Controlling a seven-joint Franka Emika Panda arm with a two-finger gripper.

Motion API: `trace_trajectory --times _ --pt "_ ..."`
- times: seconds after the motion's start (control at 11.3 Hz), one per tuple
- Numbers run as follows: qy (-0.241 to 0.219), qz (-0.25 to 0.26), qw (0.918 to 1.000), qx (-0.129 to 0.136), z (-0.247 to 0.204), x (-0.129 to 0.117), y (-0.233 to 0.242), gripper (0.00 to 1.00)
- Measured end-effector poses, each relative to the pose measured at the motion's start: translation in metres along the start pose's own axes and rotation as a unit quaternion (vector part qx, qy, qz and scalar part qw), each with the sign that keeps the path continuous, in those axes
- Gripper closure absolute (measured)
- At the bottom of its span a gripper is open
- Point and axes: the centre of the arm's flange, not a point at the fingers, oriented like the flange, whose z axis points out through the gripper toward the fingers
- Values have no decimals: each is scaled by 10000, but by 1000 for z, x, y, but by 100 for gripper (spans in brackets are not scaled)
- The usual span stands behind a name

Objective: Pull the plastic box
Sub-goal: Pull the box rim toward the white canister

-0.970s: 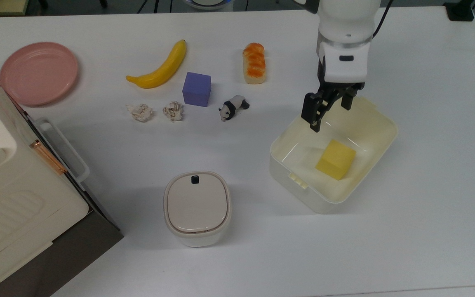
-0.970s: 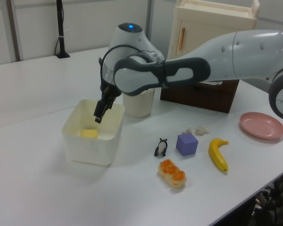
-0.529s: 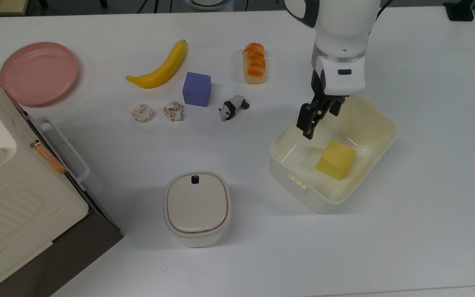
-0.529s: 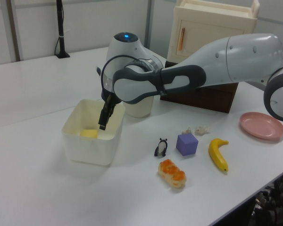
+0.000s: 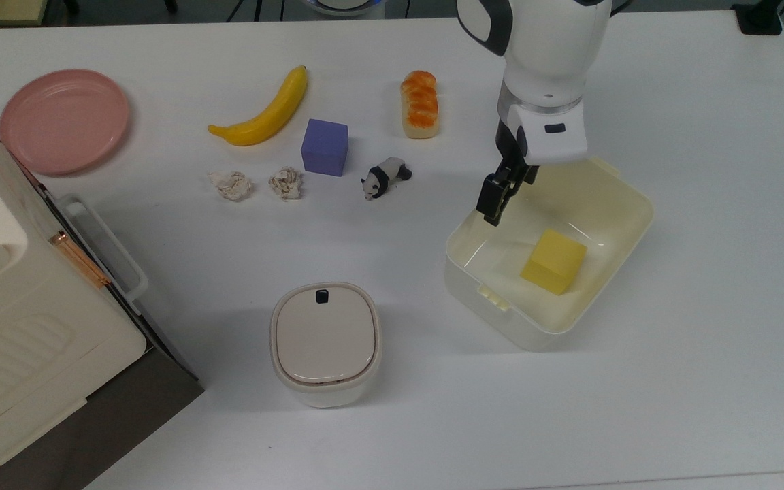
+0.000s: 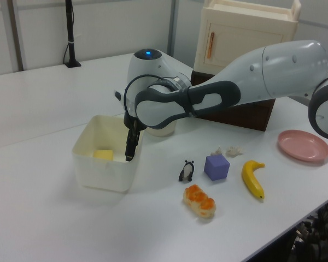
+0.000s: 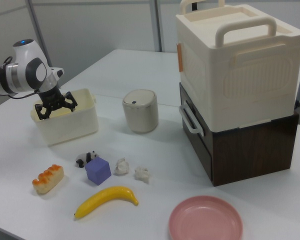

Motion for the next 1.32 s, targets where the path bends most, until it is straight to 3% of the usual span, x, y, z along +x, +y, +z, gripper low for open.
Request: trace_trajectory --times 0.44,0.79,1.15,1.32 --pt "-470 16 9989 89 -6 -23 -2 0" --pt "-855 -9 9963 -97 6 -51 12 0" --pt "-862 66 9961 -154 0 -60 21 0" --pt "-734 588 9953 -251 -13 -55 19 0"
